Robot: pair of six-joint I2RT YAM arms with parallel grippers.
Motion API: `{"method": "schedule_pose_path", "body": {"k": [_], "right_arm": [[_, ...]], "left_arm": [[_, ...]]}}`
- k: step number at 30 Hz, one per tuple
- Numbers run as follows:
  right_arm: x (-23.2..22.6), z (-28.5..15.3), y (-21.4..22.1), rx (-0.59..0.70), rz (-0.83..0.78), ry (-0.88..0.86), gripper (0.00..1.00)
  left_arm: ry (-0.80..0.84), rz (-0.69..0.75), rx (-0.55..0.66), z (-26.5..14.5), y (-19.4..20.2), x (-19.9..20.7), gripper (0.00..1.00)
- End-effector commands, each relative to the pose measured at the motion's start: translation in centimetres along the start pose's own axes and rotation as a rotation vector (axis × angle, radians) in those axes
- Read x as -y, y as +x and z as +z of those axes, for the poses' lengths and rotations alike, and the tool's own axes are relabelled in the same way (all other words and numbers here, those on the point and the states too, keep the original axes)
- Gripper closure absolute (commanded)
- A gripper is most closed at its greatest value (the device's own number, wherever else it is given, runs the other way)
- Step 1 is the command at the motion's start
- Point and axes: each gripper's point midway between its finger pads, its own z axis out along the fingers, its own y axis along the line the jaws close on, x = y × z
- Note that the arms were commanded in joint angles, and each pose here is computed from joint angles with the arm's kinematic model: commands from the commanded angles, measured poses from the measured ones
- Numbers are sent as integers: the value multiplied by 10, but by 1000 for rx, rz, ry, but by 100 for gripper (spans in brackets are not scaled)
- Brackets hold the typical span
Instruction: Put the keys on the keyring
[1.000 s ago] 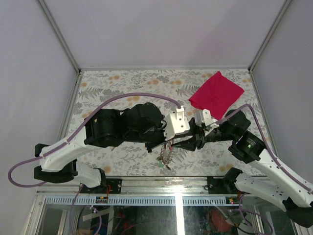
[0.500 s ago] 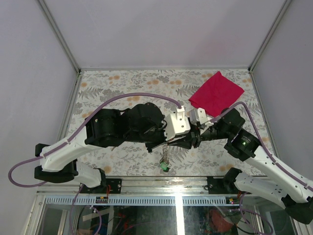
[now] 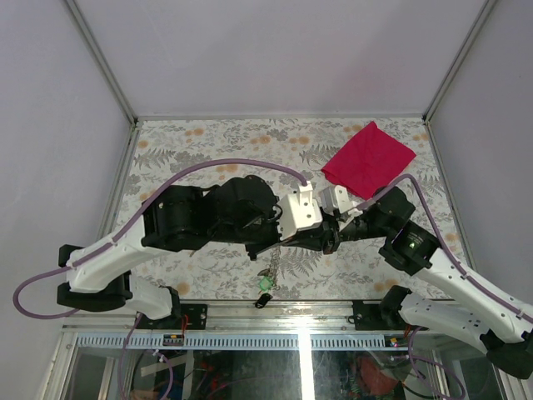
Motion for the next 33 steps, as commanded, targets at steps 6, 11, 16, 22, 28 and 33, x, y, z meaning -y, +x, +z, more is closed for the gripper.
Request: {"method": "schedule_pose_path", "body": {"k": [6,11,16,22,28,33], "right_arm": [[-12,-8,-55,281,-148,14,100],[-22,-20,-79,414,-307,25,100],[-31,-30,-101,521,-432,28,100],[-42,-33,-119,566,-557,-9,99],[-55,-33,-136,593,-648,-73,98],[-58,-31,-148,619,-645,-99,97]], "left_arm": [[-7,-28,339,-43,-52,1,87],[-45,-93,615,-86,-72,-5,83],[-60,-138,768,-109,-75,-8,81],[-4,-112,824,-118,-82,2,80],[46,-46,878,-125,-92,12,76],[65,7,926,-131,-96,18,74]]}}
